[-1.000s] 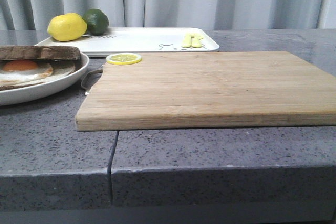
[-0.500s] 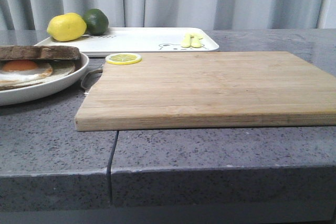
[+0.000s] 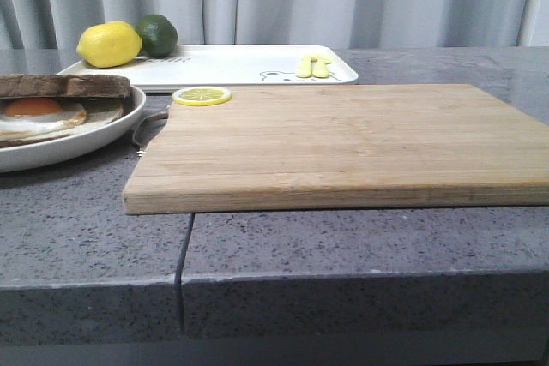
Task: Place bread and move sandwich to tray
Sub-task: 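Move the left gripper to the white plate rim and grasp it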
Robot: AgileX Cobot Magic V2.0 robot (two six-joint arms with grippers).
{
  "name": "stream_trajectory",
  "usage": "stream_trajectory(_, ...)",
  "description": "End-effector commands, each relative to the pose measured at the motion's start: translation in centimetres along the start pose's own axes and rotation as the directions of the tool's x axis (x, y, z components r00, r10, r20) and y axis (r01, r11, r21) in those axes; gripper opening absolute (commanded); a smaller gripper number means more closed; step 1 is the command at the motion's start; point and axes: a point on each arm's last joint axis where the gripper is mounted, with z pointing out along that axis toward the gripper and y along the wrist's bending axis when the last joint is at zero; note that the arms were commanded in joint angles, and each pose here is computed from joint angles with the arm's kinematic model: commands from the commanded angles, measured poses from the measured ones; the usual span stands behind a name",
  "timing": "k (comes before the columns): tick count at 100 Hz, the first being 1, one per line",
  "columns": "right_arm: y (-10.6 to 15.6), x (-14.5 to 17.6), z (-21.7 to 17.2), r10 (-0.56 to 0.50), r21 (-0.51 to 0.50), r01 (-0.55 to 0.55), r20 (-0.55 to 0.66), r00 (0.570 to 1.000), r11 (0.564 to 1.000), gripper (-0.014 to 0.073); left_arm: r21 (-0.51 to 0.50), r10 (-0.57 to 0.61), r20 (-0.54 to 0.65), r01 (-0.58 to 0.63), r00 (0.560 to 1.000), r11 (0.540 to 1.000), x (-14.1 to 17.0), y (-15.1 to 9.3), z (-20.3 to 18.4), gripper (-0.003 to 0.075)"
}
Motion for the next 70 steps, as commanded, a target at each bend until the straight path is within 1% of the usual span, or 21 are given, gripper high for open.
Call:
stream_trajectory(1,-0.1,-1.5,-0.2,-0.008,0.016,0.006,0.098,0.995,1.000,0.0469,0.001,-0.024,0.068,0.024,0.997,1.000,-1.6,0.1,0.4,0.0513)
stream_trajectory(20,-0.1,-1.5,-0.2,-0.008,0.016,0.006,0.098,0.995,1.000,0.0469,-0.013,-0.036,0.021,0.037,0.999,0.999,-2.0,0.3,3.2,0.0513)
stream_trajectory(49,-0.1,-1.5,-0.2,-0.008,0.016,0.006,0.098,0.995,1.000,0.0469,-0.043,-0.051,-0.086,0.048,0.995,0.998,-1.8,0.7,7.4,0.0513)
stream_trajectory(70,-0.1,-1.5,-0.2,-0.008,0.016,0.006,0.098,0.995,1.000,0.0469,-0.036,-0.087,-0.131,0.083,0.988,0.996,-1.6,0.8,9.5,0.0513)
